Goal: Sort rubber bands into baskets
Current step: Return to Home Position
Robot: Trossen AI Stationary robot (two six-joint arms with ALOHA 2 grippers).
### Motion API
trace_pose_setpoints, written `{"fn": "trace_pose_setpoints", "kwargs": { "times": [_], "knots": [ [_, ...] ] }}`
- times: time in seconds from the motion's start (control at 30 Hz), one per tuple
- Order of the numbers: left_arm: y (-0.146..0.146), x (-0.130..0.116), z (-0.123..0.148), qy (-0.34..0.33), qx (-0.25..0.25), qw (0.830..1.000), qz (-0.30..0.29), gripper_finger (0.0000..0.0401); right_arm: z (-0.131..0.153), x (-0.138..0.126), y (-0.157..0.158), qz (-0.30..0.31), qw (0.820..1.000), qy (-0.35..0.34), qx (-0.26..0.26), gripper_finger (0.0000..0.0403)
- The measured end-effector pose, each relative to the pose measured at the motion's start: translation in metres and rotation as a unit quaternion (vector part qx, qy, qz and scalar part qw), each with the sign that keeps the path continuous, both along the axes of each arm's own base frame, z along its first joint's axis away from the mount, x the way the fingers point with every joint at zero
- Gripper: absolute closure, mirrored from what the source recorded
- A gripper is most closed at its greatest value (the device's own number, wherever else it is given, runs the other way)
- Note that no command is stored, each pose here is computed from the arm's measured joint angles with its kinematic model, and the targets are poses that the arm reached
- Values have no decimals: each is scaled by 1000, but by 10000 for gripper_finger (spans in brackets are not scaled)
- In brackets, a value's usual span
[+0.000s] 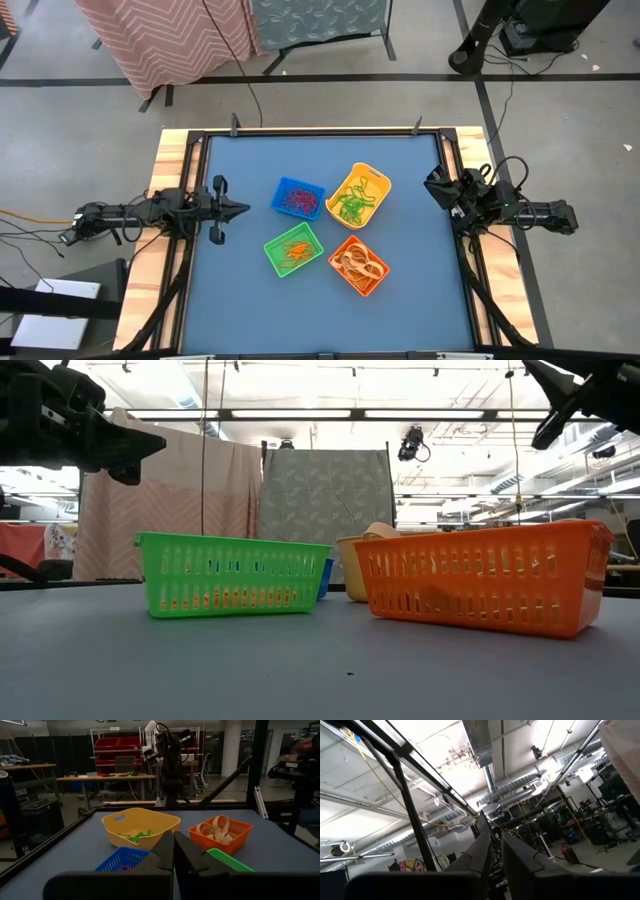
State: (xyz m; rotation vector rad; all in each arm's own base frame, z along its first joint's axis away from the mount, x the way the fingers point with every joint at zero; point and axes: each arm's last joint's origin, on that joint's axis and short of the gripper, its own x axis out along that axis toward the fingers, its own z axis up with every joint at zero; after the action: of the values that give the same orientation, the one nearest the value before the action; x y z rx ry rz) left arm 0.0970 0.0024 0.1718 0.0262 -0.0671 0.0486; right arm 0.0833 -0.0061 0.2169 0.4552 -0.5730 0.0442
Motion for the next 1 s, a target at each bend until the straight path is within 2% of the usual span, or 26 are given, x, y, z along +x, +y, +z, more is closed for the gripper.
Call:
{"fn": "trace_pose_setpoints", "kwargs": {
  "times": [0.2, 0.3, 0.43, 0.53, 0.6, 0.73, 1.0],
  "knots": [
    [0, 0, 0, 0, 0, 1000, 0, 393, 0, 0, 0, 0, 1000, 0, 0, 340],
    [0, 0, 0, 0, 0, 1000, 0, 393, 0, 0, 2, 35, 999, 1, -19, 340],
    [0, 0, 0, 0, 0, 1000, 0, 393, -10, 5, 3, -16, 990, 63, -124, 342],
    [0, 0, 0, 0, 0, 1000, 0, 393, -20, 9, 2, -61, 970, 124, -198, 345],
    [0, 0, 0, 0, 0, 1000, 0, 393, -30, 12, 2, -74, 956, 178, -221, 346],
    [0, 0, 0, 0, 0, 1000, 0, 393, -49, 14, 1, -57, 938, 273, -208, 348],
    [0, 0, 0, 0, -1, 1000, 0, 393, -50, 14, 2, -37, 938, 276, -204, 349]
  ]
}}
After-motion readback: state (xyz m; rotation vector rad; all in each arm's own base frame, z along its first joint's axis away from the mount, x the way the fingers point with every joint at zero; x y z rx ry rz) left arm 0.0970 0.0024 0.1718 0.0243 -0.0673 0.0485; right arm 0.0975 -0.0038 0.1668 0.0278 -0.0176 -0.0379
